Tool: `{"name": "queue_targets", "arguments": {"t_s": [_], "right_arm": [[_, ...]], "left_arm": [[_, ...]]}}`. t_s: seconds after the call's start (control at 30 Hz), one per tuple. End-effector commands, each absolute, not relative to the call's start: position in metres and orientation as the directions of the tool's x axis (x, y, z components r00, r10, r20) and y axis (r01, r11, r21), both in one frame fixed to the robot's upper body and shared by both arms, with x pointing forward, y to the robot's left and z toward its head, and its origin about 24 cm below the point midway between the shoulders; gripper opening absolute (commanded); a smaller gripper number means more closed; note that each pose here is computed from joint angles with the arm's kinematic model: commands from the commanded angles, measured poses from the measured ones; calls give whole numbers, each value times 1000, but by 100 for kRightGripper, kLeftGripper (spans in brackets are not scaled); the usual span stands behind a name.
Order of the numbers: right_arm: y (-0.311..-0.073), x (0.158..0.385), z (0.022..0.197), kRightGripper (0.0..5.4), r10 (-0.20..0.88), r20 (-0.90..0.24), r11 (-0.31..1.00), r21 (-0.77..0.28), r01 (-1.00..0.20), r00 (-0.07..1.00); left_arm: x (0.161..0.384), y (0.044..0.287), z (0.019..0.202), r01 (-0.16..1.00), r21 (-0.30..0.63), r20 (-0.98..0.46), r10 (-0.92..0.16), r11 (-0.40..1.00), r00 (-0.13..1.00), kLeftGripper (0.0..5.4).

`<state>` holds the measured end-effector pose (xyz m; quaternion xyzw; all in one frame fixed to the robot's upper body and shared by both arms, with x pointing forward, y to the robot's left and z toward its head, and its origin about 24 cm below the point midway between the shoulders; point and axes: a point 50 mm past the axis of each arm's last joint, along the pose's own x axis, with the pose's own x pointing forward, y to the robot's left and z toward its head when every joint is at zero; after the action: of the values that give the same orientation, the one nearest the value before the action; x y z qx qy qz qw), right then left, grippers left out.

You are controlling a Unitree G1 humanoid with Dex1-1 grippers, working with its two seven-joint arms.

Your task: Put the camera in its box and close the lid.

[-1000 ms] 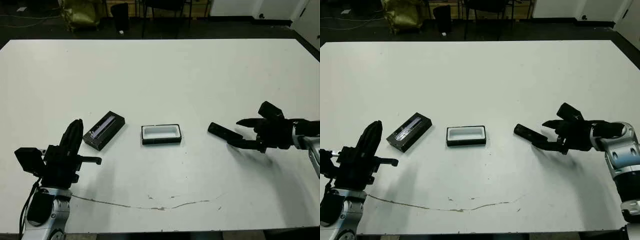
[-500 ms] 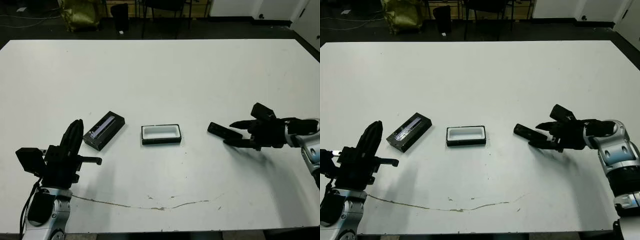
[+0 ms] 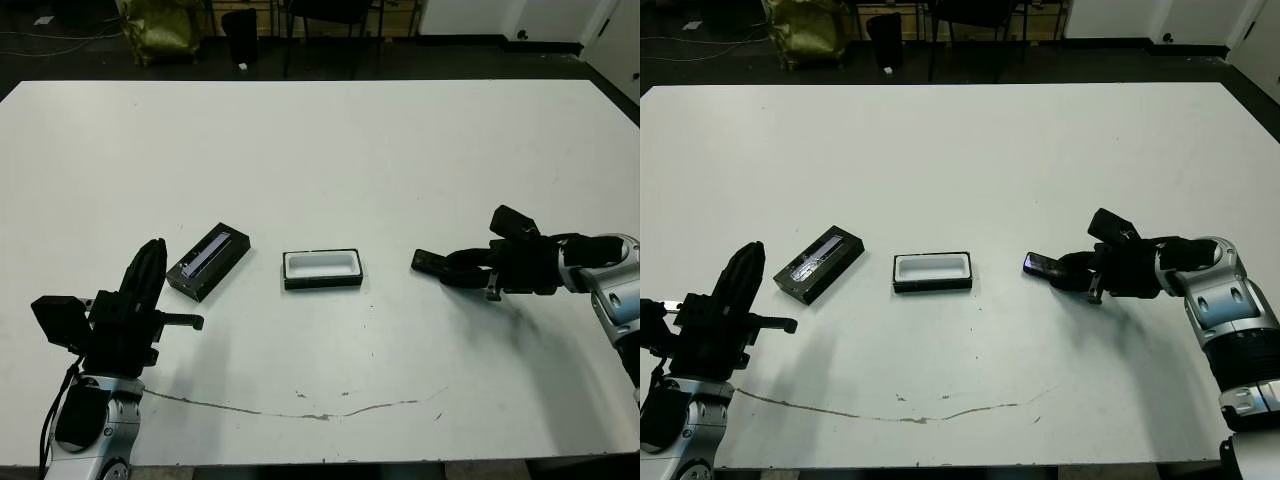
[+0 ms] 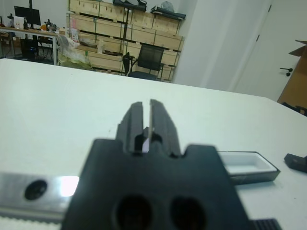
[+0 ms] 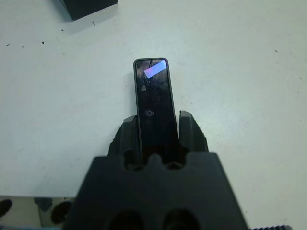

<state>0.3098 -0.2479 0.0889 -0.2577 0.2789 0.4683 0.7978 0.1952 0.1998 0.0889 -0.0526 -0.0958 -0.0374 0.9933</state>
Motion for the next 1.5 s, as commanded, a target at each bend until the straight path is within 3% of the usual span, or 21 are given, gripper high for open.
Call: {"name": "queue_targets", "arguments": {"t_s": [0.03,0.2,0.43,0.63,0.83,1.13,1.5], "right_arm": [[-251,297,64,57,571,-754,422,-71,-904,326],[-252,301,72,57,586,-727,429,-98,-898,359],[-239,318,116,51,679,-583,450,-151,-880,447],[-204,330,159,51,744,-520,348,-233,-908,419],[-157,335,178,50,799,-528,200,-214,-956,286],[-105,335,163,50,814,-567,29,-172,-985,124],[-93,334,141,50,756,-648,-5,-146,-989,92]], "left_arm": [[193,201,82,73,-96,157,-57,993,986,0],[193,201,83,79,-98,160,-62,992,985,0],[194,199,82,83,-101,157,-67,991,985,0],[195,195,82,86,-97,155,-70,992,985,0],[195,193,82,85,-94,154,-70,992,986,0],[195,191,82,81,-89,160,-66,993,985,0],[194,192,80,82,-91,162,-67,993,985,0]]}}
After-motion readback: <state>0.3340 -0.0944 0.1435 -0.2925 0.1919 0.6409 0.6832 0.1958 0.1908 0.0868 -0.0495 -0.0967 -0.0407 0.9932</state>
